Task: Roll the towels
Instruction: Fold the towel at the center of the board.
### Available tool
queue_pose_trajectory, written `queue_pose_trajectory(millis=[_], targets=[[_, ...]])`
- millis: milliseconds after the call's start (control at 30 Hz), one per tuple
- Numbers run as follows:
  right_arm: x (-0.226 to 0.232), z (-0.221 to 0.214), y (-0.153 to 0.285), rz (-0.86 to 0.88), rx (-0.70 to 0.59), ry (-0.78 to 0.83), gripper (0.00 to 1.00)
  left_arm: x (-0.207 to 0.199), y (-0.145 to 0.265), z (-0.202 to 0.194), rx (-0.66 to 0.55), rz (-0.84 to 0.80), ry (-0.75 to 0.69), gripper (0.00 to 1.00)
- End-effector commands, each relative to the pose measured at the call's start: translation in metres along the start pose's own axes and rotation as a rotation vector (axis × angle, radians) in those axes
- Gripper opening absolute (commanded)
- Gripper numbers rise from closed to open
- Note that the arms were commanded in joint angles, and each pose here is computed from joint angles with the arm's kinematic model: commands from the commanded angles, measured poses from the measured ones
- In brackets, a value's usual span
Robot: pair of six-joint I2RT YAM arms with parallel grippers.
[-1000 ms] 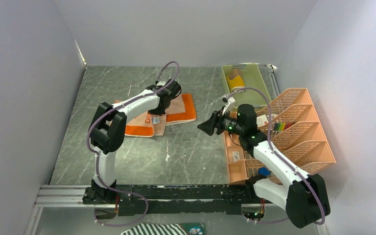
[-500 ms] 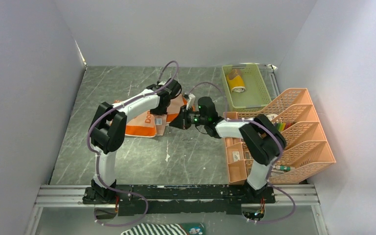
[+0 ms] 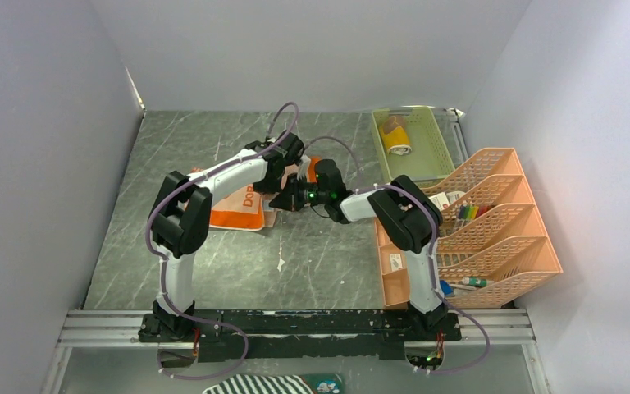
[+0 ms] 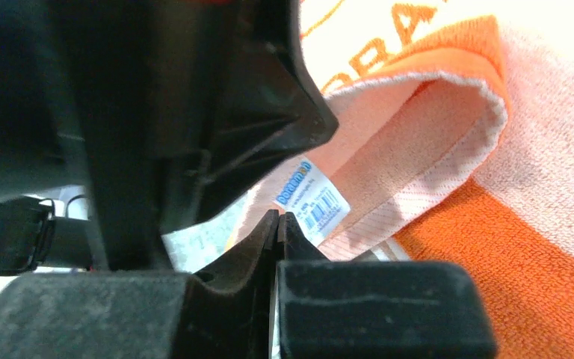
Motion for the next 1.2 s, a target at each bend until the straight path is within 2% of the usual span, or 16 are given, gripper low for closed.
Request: queue_pose_trajectory(millis=[0,300,700,1167], targets=[[-0.007,-0.009,-0.011,0.029,0.000,-0.014,0.00,0.001,0.004,0.012,-0.028,-0.031,0.018,0.07],[-0.020,-0.012,-0.026,0.038,0.002,-0.038,0.00,0.005,0.005,0.012,-0.026,-0.043,0.034,0.07],[-0.024,-0.022,-0.032,0.040,0.006,-0.070,0.00,-0.011,-0.005,0.008,0.000,-0.134,0.088,0.07],[-0.025,-0.024,-0.034,0.059,-0.011,-0.100,0.00,-0.009,0.012,0.019,-0.021,-0.172,0.112,0.07]])
Point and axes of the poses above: each gripper's point midway between its finger pads, its own y axis back along the fingers, its own x axis along the line the jaws close on, z = x × y, the point moved 8 cm from there along y, back along the fingers, and after that the axes turned 2 degrees about -y, right-handed, at the moved point
